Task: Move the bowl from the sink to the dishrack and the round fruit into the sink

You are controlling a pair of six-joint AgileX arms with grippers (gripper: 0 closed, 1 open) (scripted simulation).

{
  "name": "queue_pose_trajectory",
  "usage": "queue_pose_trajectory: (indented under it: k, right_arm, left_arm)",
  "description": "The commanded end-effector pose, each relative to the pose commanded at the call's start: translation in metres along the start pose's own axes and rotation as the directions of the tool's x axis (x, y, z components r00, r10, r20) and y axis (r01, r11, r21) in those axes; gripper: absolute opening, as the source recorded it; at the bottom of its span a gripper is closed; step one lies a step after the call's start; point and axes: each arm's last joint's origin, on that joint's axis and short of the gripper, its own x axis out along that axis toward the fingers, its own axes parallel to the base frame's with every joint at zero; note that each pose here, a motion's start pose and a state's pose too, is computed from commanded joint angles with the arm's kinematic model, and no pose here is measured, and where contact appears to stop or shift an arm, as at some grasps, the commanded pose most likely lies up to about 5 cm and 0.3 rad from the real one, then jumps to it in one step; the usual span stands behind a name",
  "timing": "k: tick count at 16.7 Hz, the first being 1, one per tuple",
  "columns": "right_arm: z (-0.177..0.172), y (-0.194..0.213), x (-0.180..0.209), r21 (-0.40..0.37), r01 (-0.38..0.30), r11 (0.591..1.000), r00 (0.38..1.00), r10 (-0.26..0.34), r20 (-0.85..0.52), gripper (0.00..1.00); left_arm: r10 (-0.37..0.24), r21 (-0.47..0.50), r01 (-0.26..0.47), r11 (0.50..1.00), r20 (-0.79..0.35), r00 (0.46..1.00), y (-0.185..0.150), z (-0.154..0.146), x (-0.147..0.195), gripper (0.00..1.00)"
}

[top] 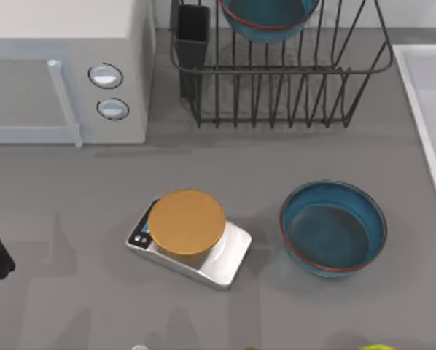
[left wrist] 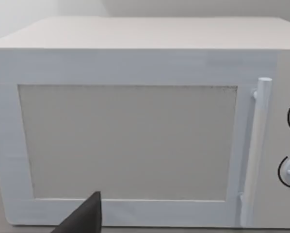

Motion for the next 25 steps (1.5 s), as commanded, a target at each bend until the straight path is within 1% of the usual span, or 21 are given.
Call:
queue_pose_trajectory:
  k: [12, 13, 22, 25]
  right_arm:
    - [0.000, 0.000, 0.000, 0.000, 0.000, 1.000, 1.000, 0.000, 0.000, 0.98]
    - [0.000, 0.000, 0.000, 0.000, 0.000, 1.000, 1.000, 0.000, 0.000, 1.00]
    - [0.000, 0.000, 0.000, 0.000, 0.000, 1.000, 1.000, 0.000, 0.001, 1.00]
    - [0.011, 0.004, 0.001, 0.000, 0.000, 1.000, 1.000, 0.000, -0.002, 1.00]
  left_arm:
    - [0.000, 0.000, 0.000, 1.000, 0.000, 1.000, 0.000, 0.000, 0.000, 1.00]
    - [0.000, 0.000, 0.000, 1.000, 0.000, 1.000, 0.000, 0.000, 0.000, 1.00]
    - [0.000, 0.000, 0.000, 1.000, 0.000, 1.000, 0.000, 0.000, 0.000, 1.00]
    - [0.000, 0.000, 0.000, 1.000, 0.000, 1.000, 0.000, 0.000, 0.000, 1.00]
